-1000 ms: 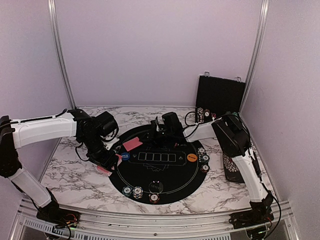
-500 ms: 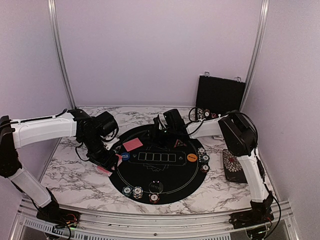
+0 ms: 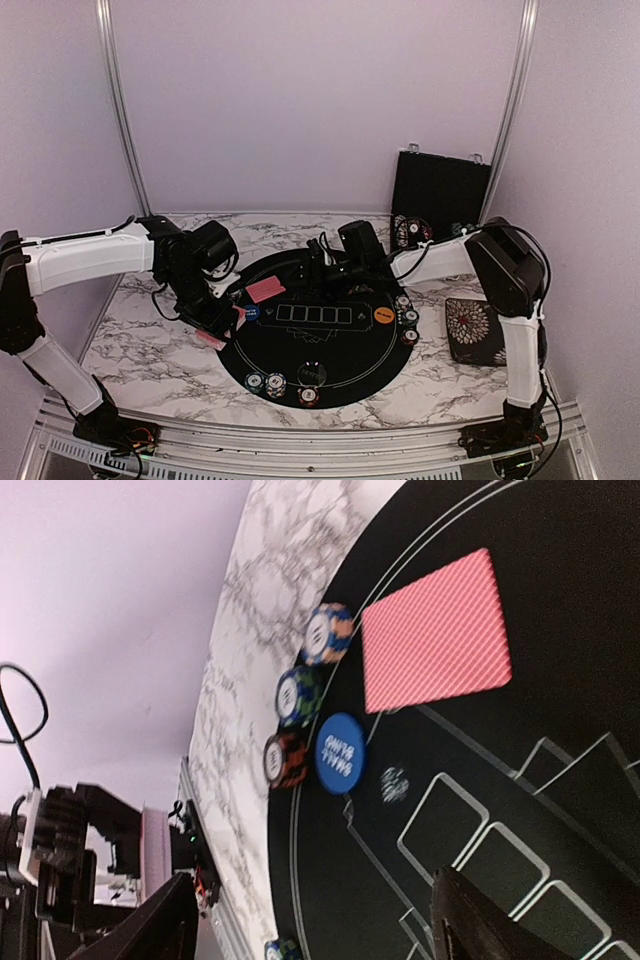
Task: Distribute texas hold em gaming equipment
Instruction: Distribute the poker card in the small blind area, then pick up the poker card from the face-down deck piles.
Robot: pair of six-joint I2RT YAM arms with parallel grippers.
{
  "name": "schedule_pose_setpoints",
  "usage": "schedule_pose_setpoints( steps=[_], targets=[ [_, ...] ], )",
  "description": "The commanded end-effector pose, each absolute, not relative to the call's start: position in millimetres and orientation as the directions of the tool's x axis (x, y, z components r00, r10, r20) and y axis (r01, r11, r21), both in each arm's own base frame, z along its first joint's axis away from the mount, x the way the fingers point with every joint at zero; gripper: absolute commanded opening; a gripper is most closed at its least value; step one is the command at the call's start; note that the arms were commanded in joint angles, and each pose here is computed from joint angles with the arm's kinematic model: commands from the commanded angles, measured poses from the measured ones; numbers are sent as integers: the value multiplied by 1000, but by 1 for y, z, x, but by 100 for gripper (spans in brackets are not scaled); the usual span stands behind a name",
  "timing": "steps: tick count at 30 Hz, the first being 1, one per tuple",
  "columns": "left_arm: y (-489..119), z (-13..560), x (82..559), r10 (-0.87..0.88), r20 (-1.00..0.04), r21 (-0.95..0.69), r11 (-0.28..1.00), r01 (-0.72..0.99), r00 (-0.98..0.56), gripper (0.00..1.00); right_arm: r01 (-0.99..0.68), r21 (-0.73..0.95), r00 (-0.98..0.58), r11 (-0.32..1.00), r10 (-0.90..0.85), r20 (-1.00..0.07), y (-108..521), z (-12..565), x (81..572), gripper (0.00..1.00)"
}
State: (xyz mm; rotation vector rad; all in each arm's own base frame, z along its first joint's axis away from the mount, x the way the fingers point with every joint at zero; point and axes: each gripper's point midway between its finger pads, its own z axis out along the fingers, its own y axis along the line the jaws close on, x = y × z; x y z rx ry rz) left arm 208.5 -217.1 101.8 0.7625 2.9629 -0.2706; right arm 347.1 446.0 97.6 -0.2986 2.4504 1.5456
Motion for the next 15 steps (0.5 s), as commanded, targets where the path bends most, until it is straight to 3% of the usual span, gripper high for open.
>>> schedule_pose_setpoints(
  steps=[1,15],
  targets=[
    [-229,115,211,503,-144,-155,839,522,-852,59,-340,900,-940,273,-127,-317,469,137,306,78],
    [-249,118,202,571,-146,-144,796,588,-808,59,-320,932,-940,170,-178,-291,478,155,262,79]
  ],
)
